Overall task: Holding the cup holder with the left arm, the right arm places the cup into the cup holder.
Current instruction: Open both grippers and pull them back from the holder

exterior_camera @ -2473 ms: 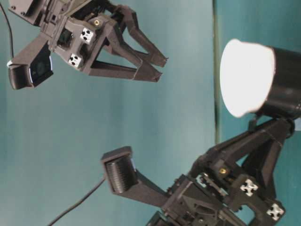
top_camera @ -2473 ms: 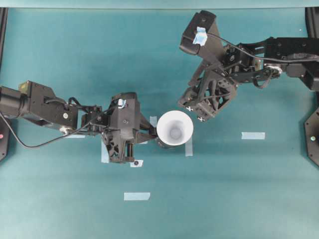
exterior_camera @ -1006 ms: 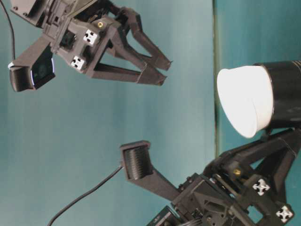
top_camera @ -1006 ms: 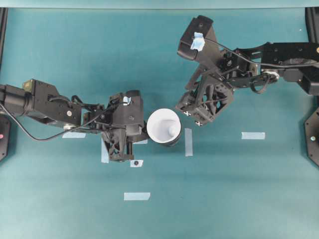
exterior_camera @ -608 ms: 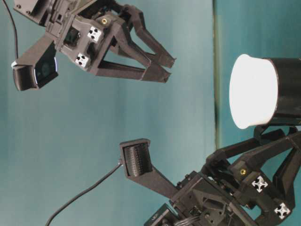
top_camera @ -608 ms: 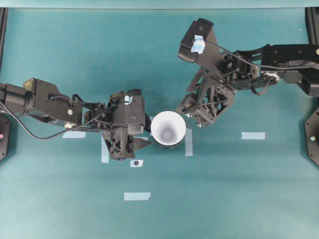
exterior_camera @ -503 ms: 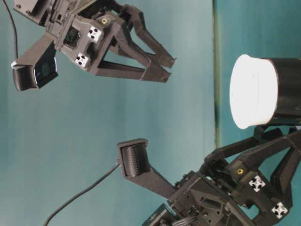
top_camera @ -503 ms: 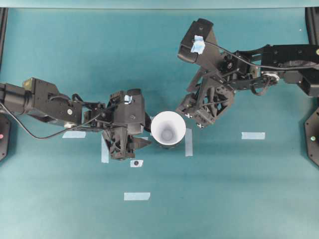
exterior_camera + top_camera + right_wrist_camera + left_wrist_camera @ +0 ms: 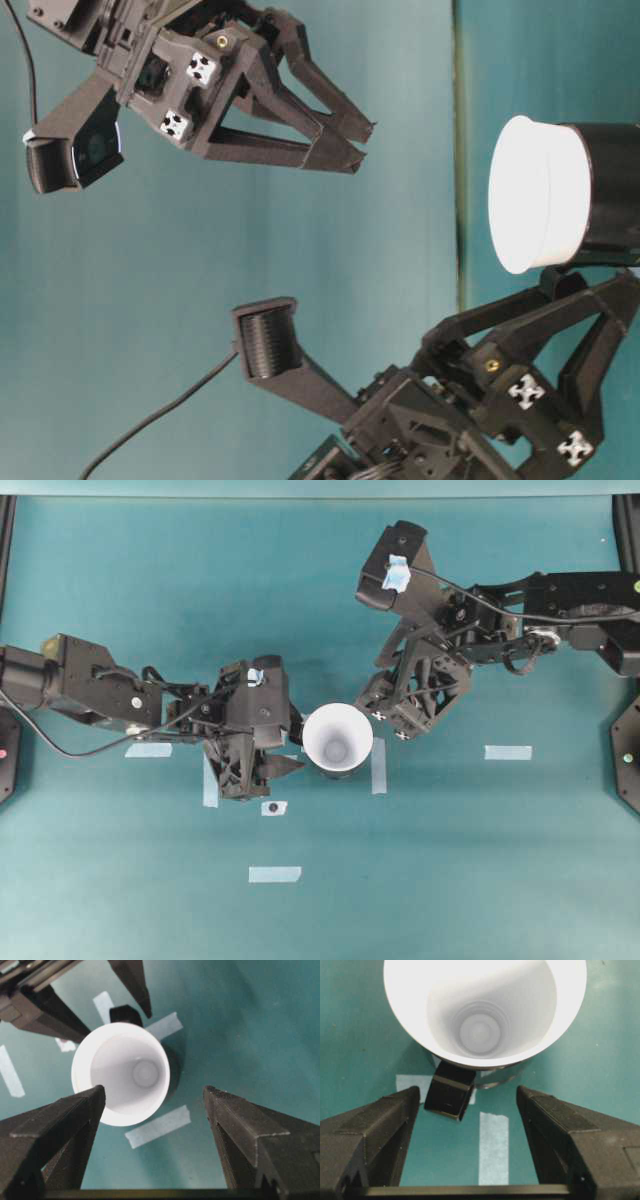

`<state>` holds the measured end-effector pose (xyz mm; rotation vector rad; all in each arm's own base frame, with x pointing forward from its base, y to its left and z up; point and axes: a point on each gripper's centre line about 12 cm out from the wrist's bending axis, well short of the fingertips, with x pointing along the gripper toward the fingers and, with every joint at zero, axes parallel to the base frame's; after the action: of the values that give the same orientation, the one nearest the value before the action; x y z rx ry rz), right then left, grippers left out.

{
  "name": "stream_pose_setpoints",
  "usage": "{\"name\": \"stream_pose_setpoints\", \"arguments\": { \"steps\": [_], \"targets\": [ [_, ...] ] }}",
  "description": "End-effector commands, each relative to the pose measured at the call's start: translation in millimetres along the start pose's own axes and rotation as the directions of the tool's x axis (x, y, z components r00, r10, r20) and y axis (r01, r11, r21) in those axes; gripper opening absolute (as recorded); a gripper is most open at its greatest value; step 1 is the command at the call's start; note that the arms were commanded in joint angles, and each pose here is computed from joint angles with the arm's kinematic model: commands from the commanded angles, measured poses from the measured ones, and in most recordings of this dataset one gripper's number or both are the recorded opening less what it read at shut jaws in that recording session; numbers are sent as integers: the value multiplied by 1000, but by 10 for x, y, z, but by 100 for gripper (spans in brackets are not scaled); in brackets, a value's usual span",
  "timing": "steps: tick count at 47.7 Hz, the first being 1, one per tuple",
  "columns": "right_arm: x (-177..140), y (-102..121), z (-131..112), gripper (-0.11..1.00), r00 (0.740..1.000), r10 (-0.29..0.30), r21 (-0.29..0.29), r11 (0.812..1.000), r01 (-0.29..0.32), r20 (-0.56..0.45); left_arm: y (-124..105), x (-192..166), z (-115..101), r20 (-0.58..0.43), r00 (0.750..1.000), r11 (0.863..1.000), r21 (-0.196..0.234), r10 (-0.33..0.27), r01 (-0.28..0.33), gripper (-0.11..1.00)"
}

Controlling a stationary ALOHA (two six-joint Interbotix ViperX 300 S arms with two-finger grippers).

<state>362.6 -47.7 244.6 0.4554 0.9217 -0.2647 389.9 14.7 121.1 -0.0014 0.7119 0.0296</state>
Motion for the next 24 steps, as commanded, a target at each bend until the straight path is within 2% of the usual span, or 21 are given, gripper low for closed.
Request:
{"name": "stream_pose_setpoints", "arguments": {
  "steps": [1, 24],
  "targets": [
    [-156, 52, 71, 86, 999, 22, -6, 1000, -22, 49, 8, -112, 167, 44, 999, 1000, 2, 2, -2, 81],
    [-220, 102, 69, 86, 997, 37, -16, 999, -36, 65, -13, -413, 273, 72, 997, 1000, 8, -1, 1, 85]
  ]
}}
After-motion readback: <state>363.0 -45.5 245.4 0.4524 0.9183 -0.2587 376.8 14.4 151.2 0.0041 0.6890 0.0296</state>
